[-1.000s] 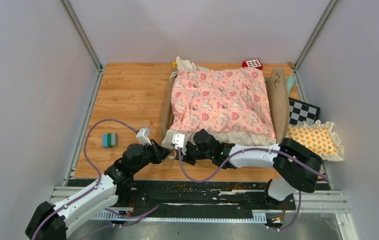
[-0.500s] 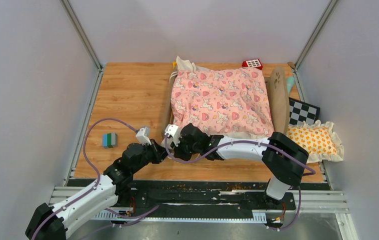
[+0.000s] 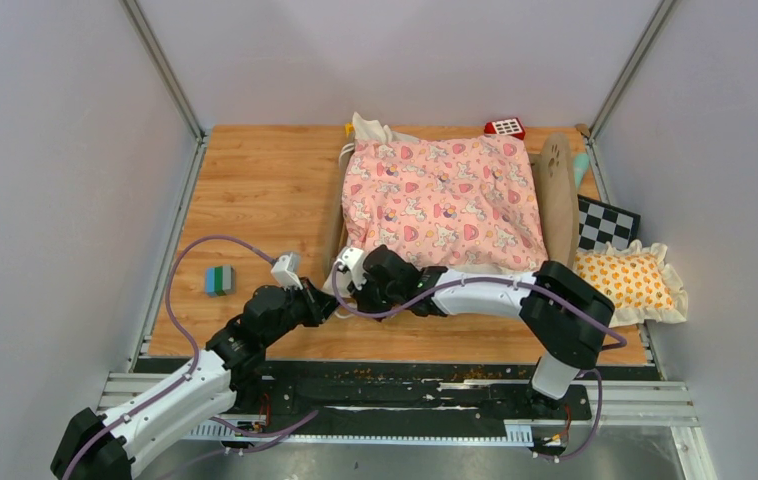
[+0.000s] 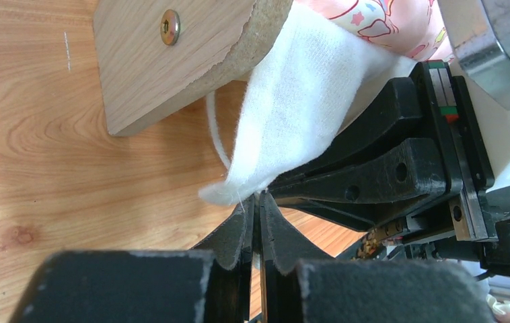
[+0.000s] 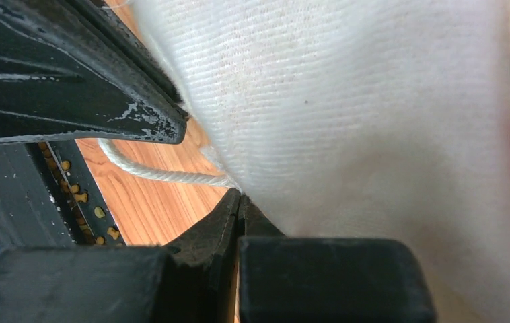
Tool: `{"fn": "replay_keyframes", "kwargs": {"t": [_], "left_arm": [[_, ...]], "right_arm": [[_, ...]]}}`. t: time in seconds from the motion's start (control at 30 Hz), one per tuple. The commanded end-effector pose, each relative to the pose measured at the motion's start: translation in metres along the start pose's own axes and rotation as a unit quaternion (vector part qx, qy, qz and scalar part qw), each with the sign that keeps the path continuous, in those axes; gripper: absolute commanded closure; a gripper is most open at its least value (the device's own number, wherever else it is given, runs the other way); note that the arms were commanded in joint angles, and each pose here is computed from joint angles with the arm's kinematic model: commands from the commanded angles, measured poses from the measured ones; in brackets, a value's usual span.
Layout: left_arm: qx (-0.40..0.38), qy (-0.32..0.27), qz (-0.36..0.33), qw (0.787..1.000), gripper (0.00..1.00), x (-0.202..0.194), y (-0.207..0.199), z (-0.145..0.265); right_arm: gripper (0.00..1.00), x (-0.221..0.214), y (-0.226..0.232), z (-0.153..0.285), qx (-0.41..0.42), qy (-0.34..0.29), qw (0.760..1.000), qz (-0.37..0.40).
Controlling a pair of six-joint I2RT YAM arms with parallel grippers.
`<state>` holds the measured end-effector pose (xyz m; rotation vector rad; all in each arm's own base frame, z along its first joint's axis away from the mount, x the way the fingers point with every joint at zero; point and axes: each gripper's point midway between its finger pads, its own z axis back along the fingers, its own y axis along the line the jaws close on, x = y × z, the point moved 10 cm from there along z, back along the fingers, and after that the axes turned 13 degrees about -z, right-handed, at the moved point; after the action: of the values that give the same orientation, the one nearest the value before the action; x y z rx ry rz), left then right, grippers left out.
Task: Set up the pet bed
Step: Tie the ropes to the bed frame.
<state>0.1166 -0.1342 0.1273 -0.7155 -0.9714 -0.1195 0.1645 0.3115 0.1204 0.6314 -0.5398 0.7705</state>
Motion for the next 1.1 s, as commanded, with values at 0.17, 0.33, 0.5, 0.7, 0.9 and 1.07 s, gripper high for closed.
{"fn": "replay_keyframes", "kwargs": {"t": [0.17, 0.33, 0.5, 0.7, 0.9, 1.07], "left_arm": [[-0.020, -0.017, -0.011, 1.000, 0.91, 0.013, -0.009, 0.001], [-0.021, -0.020, -0.010, 1.000, 0.91, 0.014, -0.010, 0.000], [-0.025, -0.019, -0.008, 0.999, 0.91, 0.016, -0.012, -0.003], [-0.029, -0.019, -0.006, 0.999, 0.90, 0.020, -0.015, -0.005], [-0.031, -0.027, -0.007, 0.999, 0.91, 0.025, -0.018, -0.005], [-0.027, -0.020, -0.007, 0.999, 0.90, 0.023, -0.016, -0.007]], "right_arm": [[1.00, 0.027, 0.005, -0.004, -0.009, -0.012, 1.000, -0.008], [1.00, 0.031, 0.009, -0.005, 0.008, -0.008, 1.000, -0.012], [1.00, 0.029, 0.011, -0.007, 0.021, 0.001, 1.000, -0.014], [1.00, 0.025, 0.014, -0.009, 0.039, 0.005, 0.999, -0.015], [1.00, 0.018, 0.017, -0.010, 0.061, 0.004, 0.998, -0.023], [1.00, 0.020, 0.021, -0.007, 0.079, -0.013, 0.996, -0.023]]}}
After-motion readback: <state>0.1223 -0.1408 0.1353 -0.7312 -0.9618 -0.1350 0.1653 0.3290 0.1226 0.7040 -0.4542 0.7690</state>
